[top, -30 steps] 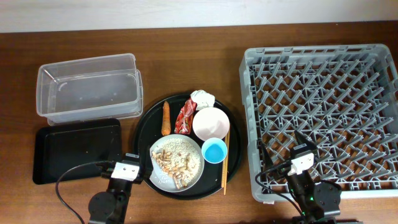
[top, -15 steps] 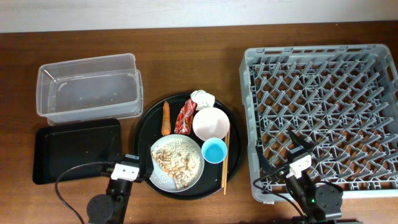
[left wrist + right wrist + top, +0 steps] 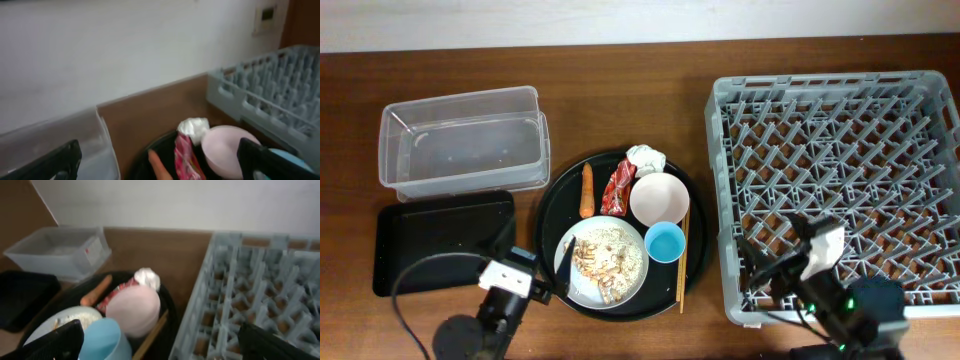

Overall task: Sort waste into correct bins and load items into the dishwasher rack
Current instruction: 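Reach the right gripper to the light-blue cup and grasp it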

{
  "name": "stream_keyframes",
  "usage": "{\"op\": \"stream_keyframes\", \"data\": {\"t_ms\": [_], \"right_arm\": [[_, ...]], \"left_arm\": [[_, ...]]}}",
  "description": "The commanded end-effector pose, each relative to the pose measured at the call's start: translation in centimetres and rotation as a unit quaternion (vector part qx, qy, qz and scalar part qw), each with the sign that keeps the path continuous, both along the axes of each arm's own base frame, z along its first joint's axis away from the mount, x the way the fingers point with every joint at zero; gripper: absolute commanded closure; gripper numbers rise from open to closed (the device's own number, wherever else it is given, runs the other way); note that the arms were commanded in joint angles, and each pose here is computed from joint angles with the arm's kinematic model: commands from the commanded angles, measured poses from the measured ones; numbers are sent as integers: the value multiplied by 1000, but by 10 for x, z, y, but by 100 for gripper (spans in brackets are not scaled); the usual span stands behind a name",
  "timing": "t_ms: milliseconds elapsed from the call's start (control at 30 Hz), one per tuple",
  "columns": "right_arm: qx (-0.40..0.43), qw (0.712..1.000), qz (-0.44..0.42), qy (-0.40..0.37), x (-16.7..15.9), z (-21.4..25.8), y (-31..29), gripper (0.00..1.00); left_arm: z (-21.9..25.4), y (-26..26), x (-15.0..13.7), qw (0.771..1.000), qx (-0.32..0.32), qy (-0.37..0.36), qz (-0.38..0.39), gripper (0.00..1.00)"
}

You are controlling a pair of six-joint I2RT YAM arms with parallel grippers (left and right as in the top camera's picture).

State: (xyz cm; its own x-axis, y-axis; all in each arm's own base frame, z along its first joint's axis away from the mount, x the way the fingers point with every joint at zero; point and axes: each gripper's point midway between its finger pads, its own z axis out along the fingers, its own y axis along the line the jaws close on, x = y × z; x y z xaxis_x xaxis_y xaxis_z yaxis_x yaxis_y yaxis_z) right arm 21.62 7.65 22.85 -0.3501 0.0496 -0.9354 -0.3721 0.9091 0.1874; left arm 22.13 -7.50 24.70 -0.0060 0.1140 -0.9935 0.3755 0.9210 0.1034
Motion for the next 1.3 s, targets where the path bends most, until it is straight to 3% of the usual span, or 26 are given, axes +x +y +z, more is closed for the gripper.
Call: {"op": "stream_keyframes", "data": {"t_ms": [0,167,333,533,667,733,800,900,1067,1100,1133,1167,1233,1267], "right_arm": [[-9,999,-20,41,19,31,-6,2],[10,994,32,100,46,67,14,2],[60,978,132,147,51,65,48,2],[34,956,154,249,48,15,73,2],[-73,940,73,324,46,-38,76,2],[-101,933,66,338,45,-53,84,2],[-124,927,63,349,46,-68,96,2],[-150,917,28,367,52,-89,95,2],[-155,906,3,394,58,-110,95,2],[-153,904,8,400,58,-114,98,11],[-151,901,14,406,58,-118,101,28],[-149,898,19,413,57,-121,104,34],[-150,894,21,422,56,-126,105,35],[-150,892,24,427,55,-129,106,41]], "left_arm": [[40,-2,4,1000,-13,25,-4,1],[58,-8,29,992,3,126,-7,1],[50,-32,50,969,6,241,-61,1],[41,-41,72,959,3,275,-76,1],[49,-51,73,959,-8,262,-106,1],[54,-42,82,962,-34,261,-65,1],[57,-15,96,953,-111,280,36,1],[65,1,100,948,-141,277,67,1],[58,19,94,939,-139,300,96,1],[51,20,92,936,-129,312,98,1],[44,20,89,933,-123,325,98,1],[37,20,87,928,-117,339,99,1],[26,20,85,920,-112,361,102,1],[20,20,84,915,-110,374,103,1]]}}
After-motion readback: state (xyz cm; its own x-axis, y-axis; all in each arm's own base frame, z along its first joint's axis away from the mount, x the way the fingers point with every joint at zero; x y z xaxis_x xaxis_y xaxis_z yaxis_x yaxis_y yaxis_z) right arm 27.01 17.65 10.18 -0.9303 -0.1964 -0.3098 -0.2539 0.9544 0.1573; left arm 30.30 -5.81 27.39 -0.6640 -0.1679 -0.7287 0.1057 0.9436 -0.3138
